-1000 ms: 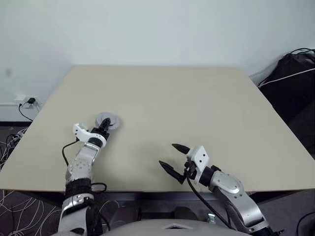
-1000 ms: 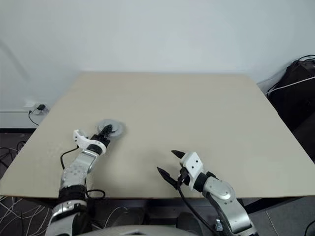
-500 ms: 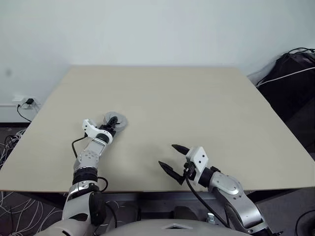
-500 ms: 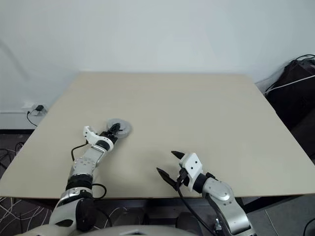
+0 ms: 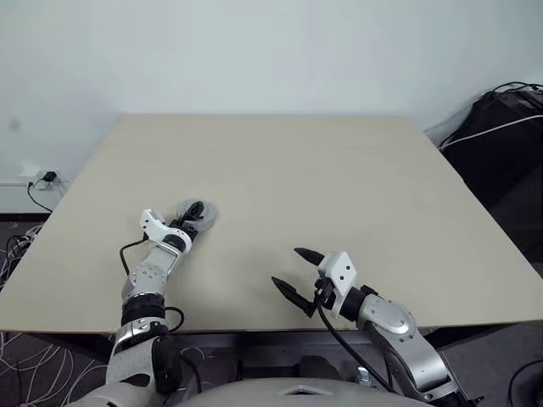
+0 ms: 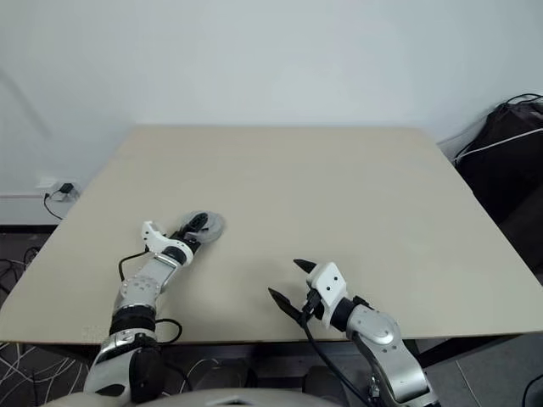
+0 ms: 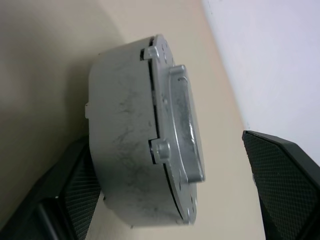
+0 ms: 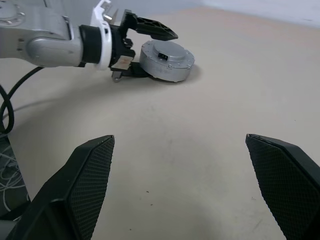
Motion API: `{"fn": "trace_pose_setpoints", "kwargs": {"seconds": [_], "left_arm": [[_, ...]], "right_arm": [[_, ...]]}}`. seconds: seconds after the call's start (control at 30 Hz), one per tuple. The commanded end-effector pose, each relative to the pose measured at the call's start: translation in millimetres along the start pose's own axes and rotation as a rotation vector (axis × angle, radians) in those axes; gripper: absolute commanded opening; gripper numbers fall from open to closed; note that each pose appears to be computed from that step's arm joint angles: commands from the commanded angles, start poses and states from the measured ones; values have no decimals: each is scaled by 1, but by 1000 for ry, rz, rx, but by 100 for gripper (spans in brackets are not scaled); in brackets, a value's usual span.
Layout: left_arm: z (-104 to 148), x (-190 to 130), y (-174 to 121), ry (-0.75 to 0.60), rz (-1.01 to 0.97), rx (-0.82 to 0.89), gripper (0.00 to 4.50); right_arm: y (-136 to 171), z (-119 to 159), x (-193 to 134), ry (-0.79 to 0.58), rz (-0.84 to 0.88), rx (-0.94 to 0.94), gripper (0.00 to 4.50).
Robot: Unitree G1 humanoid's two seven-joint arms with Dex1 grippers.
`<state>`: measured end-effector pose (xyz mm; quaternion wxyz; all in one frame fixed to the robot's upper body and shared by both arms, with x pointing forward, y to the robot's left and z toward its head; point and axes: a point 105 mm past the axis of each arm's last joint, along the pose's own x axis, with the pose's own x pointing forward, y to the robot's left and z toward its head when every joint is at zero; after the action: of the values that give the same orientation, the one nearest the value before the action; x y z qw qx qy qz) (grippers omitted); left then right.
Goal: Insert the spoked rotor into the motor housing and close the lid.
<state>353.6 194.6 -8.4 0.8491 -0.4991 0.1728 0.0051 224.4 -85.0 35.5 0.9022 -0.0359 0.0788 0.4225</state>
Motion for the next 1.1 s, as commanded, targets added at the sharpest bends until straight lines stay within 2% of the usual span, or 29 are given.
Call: {"fn": "trace_pose_setpoints", "kwargs": {"seconds": [0.03, 0.13, 0.27, 0.43, 0.57, 0.8, 0.97, 1.1], "left_arm": [[-1, -12, 4, 15, 13, 31, 448], [-6, -25, 12, 43, 28, 55, 448], [-23, -49, 16, 142, -17, 167, 448], [-46, -79, 19, 297, -88, 399, 448], [-56, -95, 14, 342, -176, 617, 448], [-60, -107, -17, 98, -323, 950, 448], [-64, -117, -34, -98, -375, 1084, 448], [-64, -123, -39, -244, -322, 1135, 448]], "right_arm": [[-1, 5, 1, -18, -2, -8, 450], [0, 5, 2, -18, 3, -4, 450], [1, 4, 3, -15, 17, 14, 450], [2, 3, 4, -12, 25, 21, 450], [0, 4, 5, -24, 2, 32, 450], [-9, 4, 3, -63, -148, 11, 450], [-18, 4, -5, -86, -262, -57, 450], [-28, 2, -18, -93, -366, -104, 450]]}}
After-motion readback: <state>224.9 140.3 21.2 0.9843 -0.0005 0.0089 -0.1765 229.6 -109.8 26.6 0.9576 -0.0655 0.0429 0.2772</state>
